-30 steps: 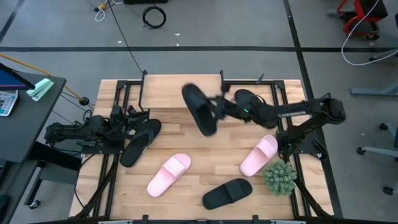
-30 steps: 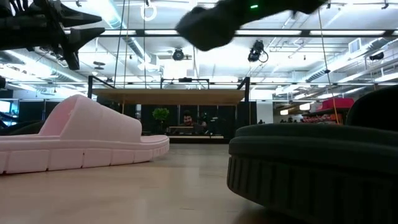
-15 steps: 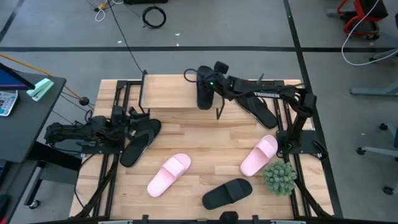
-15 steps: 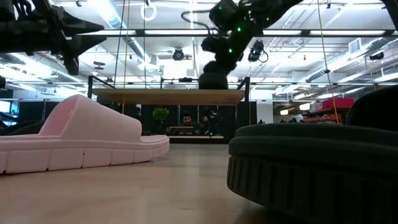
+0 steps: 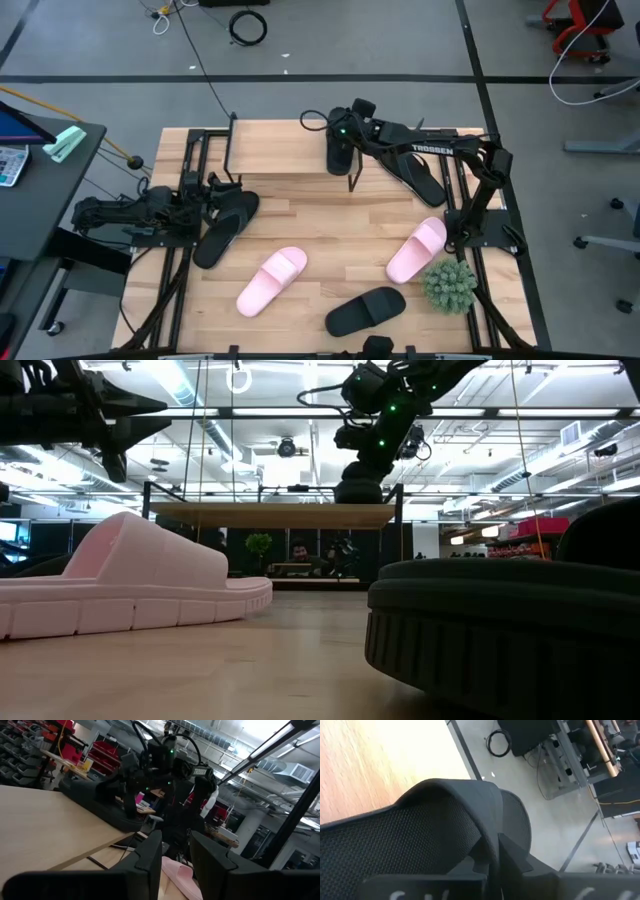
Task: Pick and place slides into the shelf
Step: Put the top black slide on the shelf, then put the black slide on the shelf
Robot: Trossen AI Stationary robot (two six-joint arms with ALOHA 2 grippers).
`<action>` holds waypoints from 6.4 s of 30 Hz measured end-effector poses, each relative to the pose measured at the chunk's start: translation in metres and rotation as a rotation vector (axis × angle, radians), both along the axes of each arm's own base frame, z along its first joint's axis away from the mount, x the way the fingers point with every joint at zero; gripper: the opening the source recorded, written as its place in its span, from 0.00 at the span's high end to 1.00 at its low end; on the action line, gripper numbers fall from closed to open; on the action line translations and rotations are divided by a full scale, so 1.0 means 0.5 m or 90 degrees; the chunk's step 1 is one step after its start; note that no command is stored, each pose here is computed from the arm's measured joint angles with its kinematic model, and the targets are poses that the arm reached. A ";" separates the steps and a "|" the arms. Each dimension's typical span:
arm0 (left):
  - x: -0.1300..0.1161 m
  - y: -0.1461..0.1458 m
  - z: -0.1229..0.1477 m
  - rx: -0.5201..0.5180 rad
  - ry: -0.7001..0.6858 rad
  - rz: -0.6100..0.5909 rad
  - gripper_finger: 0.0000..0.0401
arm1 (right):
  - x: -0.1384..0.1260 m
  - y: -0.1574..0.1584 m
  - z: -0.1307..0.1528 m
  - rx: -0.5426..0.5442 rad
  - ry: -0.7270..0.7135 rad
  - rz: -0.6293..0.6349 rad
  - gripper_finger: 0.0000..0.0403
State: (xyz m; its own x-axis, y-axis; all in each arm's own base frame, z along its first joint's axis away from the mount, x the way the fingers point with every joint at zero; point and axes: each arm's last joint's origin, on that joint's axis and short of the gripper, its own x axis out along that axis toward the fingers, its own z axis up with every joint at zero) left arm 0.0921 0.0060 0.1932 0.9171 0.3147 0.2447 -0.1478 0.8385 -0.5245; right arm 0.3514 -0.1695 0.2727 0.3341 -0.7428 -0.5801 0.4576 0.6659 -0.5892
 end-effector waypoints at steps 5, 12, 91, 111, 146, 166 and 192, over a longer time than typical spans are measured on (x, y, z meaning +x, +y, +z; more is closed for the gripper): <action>0.001 0.000 -0.003 -0.037 -0.003 -0.010 0.74 | -0.003 0.001 0.000 0.007 0.001 -0.005 0.87; 0.001 0.000 -0.003 -0.038 -0.001 -0.010 0.75 | -0.004 0.007 0.004 0.007 0.005 0.002 0.70; 0.368 -0.162 0.066 0.542 0.474 -0.402 0.80 | -0.238 0.744 -0.144 0.809 -0.172 -0.165 0.66; 0.448 -0.213 0.053 0.535 0.440 -0.423 0.80 | -0.229 0.741 -0.186 0.760 -0.072 -0.124 0.68; 0.442 -0.218 0.046 0.498 0.468 -0.435 0.81 | -0.215 0.742 -0.199 0.775 -0.085 -0.153 0.68; 0.442 -0.219 0.046 0.484 0.470 -0.435 0.81 | -0.227 0.782 -0.191 0.826 -0.210 -0.205 0.68; 0.429 -0.254 0.046 0.465 0.460 -0.467 0.82 | -0.176 0.693 -0.252 0.865 -0.316 0.003 0.85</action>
State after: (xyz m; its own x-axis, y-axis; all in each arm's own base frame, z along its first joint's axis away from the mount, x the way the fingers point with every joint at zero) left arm 0.3065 -0.1209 0.2162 0.8154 -0.3205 -0.4821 0.4153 0.9040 0.1014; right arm 0.2636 0.1771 0.1467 0.7076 0.2794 -0.6490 0.4197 0.5727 0.7042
